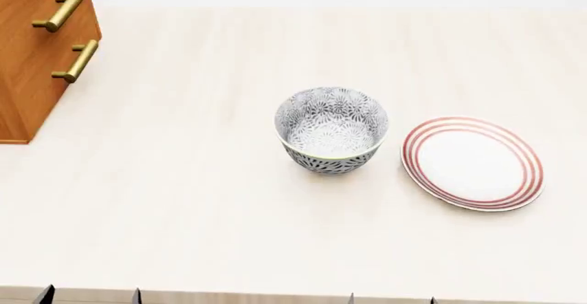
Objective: Put the bowl on top of the cabinet.
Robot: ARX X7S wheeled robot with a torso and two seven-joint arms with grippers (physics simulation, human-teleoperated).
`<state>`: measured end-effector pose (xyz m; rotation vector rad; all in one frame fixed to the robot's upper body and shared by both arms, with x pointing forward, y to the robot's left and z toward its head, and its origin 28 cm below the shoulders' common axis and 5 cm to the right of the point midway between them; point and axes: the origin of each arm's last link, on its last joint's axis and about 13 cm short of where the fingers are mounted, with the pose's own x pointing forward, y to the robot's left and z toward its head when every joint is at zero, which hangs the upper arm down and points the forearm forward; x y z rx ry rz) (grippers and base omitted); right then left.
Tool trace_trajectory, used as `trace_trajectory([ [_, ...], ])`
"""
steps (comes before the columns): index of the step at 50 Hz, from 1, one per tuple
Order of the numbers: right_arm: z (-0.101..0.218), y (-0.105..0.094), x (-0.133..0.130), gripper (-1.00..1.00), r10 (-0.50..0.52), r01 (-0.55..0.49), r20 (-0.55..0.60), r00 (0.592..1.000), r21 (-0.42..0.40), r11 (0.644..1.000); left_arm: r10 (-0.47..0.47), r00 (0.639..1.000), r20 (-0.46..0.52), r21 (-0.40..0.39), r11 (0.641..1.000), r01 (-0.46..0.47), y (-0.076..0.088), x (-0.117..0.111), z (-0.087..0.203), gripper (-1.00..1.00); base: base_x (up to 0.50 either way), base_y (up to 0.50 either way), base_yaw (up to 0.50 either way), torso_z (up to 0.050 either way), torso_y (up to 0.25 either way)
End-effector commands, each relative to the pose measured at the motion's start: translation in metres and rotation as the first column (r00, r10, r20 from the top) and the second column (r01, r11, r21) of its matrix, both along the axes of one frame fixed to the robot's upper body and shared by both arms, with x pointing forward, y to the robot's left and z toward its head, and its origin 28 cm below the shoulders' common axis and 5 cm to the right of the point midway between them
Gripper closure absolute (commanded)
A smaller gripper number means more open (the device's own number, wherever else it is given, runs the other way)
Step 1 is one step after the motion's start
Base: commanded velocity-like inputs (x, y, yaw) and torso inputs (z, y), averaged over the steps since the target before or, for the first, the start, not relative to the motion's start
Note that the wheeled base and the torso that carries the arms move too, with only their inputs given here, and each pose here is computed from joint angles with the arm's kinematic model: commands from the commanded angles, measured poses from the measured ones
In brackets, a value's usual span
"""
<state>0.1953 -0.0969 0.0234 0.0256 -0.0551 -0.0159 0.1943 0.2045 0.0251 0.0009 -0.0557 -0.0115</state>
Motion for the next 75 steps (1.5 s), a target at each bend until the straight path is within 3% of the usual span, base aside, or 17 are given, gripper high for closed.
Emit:
trace_trajectory([
  [1,0.0070,-0.0001,-0.0097,-1.00,0.004,-0.005,0.028,1.000,0.027,1.000,-0.004,0.999,0.040,0.006,1.000,0.003,-0.0016,-0.0112,0.0078,-1.00,0.00,0.00,0.00,0.000,0.000],
  [19,0.0092,0.0001,-0.0128,-1.00,-0.018,0.017,0.053,0.998,0.029,0.999,-0.004,0.999,0.052,0.011,1.000,0.004,-0.0024,-0.0134,0.0087,-1.00,0.00,0.02,0.00,0.000,0.000],
  [48,0.0096,0.0011,-0.0142,-1.00,-0.010,0.008,0.055,0.998,0.026,1.000,-0.009,0.999,0.051,0.015,1.000,0.008,-0.0032,-0.0130,0.0080,-1.00,0.00,0.49,0.00,0.000,0.000],
  [62,0.0084,0.0026,-0.0126,-1.00,0.009,-0.009,0.014,1.000,0.027,1.000,-0.017,0.999,0.046,0.013,1.000,0.016,-0.0040,-0.0111,0.0068,-1.00,0.00,0.04,0.00,0.000,0.000],
  [75,0.0112,0.0034,-0.0185,-1.00,-0.009,0.009,0.047,0.999,0.006,1.000,0.008,0.998,0.058,0.031,0.999,-0.009,-0.0054,-0.0136,0.0101,-1.00,0.00,0.00,0.00,0.000,0.000],
])
